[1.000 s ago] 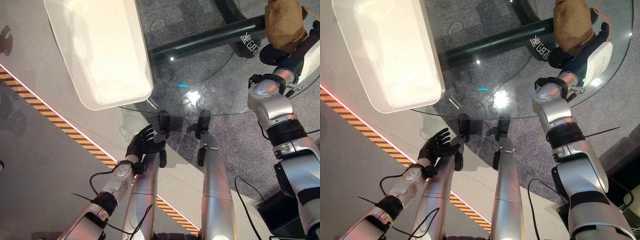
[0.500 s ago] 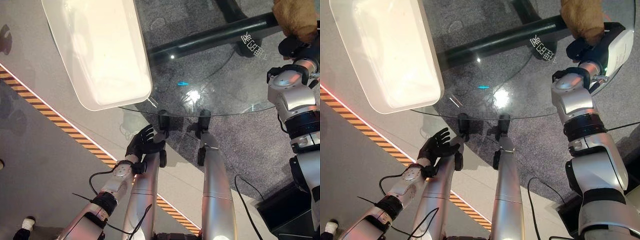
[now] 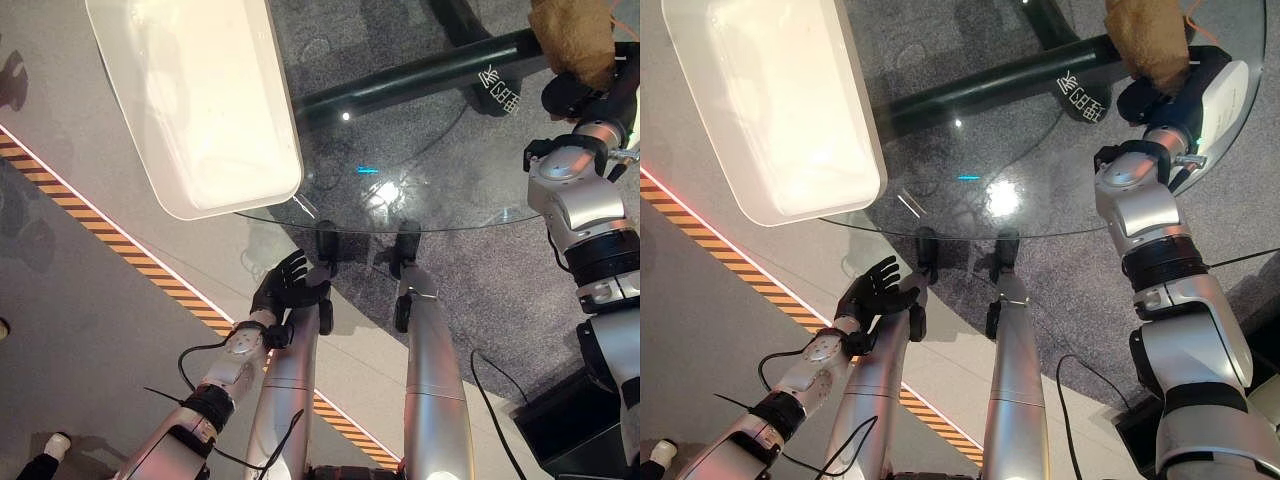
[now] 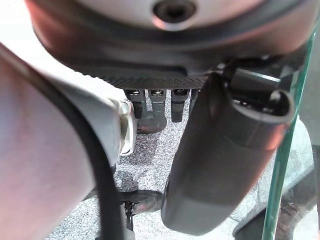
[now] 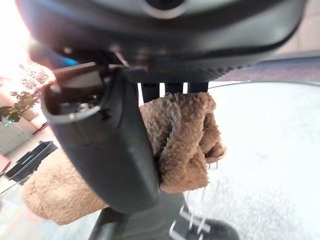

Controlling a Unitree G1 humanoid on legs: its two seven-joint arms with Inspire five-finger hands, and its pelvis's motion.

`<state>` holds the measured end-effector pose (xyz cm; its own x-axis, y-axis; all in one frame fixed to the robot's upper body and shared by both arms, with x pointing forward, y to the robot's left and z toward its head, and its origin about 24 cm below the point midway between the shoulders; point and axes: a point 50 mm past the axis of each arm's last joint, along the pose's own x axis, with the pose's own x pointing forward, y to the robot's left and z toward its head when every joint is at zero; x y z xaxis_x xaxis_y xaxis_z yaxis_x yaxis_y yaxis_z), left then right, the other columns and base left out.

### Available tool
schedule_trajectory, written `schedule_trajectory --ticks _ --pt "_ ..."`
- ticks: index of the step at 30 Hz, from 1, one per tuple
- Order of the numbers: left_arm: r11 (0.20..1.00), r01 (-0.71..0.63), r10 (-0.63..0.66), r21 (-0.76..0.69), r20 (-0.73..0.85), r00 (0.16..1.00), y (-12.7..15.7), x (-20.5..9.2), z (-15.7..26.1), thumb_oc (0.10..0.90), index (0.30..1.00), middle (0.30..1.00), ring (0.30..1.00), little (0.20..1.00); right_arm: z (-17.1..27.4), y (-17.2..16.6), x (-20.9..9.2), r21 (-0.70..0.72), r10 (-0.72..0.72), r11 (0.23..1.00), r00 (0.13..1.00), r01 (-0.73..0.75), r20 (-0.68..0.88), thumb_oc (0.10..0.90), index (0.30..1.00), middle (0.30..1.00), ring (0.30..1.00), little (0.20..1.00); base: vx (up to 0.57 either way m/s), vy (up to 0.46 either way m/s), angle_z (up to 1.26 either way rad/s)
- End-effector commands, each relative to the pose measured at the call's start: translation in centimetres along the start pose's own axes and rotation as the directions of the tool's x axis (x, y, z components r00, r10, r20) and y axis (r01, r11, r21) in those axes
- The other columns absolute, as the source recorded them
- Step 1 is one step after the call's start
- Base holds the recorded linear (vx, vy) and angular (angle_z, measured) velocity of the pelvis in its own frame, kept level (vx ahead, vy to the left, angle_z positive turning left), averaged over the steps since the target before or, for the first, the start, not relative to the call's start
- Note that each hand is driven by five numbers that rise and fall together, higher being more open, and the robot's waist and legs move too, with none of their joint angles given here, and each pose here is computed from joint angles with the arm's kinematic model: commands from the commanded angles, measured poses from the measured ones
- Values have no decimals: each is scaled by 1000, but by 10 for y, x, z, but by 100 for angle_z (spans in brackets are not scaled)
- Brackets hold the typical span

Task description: Wipe the table with a cloth and put it in the basket.

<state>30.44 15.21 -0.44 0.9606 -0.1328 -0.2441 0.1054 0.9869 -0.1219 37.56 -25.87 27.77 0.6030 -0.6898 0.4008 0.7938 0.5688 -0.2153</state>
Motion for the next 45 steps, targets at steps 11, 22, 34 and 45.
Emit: schedule_trajectory --ticks 11,22,34,45 --pt "999 32 -35 -28 -119 992 -6 -29 -46 800 900 900 900 900 75 43 -48 -85 386 920 853 -382 352 100 300 300 300 200 3 24 1" --pt "998 55 -58 -26 -116 992 -14 -28 -47 800 900 900 900 900 83 75 -94 -198 592 800 693 -566 410 100 300 300 300 200 6 23 8" --pt "998 59 -61 -26 -108 992 -19 -27 -45 800 900 900 900 900 64 95 -144 -351 783 612 482 -709 393 100 300 300 300 200 6 1 4" --pt "999 50 -51 -16 -114 992 -16 -27 -46 800 900 900 900 900 47 97 -149 -363 806 586 475 -725 353 100 300 300 300 200 2 -9 1"
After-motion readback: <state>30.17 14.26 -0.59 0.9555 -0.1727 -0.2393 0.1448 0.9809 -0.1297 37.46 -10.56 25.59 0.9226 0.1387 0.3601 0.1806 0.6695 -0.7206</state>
